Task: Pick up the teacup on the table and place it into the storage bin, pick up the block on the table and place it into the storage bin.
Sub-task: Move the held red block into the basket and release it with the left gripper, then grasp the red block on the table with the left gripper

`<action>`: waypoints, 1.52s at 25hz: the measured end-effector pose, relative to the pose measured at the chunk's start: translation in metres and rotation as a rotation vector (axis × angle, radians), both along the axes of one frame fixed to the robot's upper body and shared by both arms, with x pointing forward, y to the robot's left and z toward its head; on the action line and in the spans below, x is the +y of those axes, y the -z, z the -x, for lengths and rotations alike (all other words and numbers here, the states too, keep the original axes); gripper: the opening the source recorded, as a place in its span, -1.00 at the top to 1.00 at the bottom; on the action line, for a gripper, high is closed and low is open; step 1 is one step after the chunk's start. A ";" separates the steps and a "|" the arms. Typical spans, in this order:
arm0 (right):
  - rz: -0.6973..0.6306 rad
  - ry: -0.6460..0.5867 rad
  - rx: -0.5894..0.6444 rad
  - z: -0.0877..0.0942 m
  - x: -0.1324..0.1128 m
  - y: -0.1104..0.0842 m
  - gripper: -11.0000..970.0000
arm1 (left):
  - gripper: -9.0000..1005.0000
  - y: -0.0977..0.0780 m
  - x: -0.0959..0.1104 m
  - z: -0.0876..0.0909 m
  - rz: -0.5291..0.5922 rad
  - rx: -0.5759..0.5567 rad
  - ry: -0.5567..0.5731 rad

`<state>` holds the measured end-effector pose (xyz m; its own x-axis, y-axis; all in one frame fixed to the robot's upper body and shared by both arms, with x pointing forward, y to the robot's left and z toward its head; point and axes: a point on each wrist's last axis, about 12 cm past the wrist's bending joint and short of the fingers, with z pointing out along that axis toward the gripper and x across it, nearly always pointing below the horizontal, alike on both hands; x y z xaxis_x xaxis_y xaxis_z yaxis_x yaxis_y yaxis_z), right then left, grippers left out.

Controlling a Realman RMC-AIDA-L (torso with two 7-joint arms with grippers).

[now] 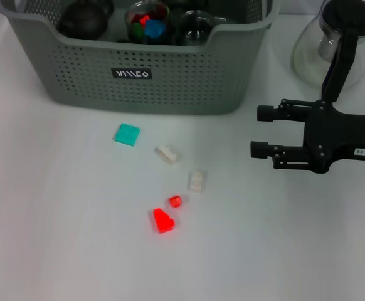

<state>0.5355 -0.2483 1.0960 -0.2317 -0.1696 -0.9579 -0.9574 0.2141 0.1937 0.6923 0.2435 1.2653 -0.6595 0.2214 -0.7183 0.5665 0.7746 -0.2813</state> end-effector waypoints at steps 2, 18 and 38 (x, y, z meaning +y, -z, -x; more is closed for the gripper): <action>0.000 0.001 0.000 0.000 0.000 0.000 -0.57 | 0.52 0.009 -0.011 -0.004 -0.087 -0.016 -0.015; -0.004 0.004 0.002 0.000 0.000 0.000 -0.57 | 0.35 0.050 -0.051 -0.005 -0.303 -0.065 -0.073; -0.012 0.010 0.003 0.002 -0.001 0.001 -0.57 | -0.23 0.062 0.098 0.130 0.814 -0.333 0.209</action>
<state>0.5339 -0.2495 1.0949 -0.2360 -0.1557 -0.9592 -0.9546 0.2217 0.1988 0.5622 0.3410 1.2033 -0.3927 -0.3469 -0.8517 0.8236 0.2794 -0.4936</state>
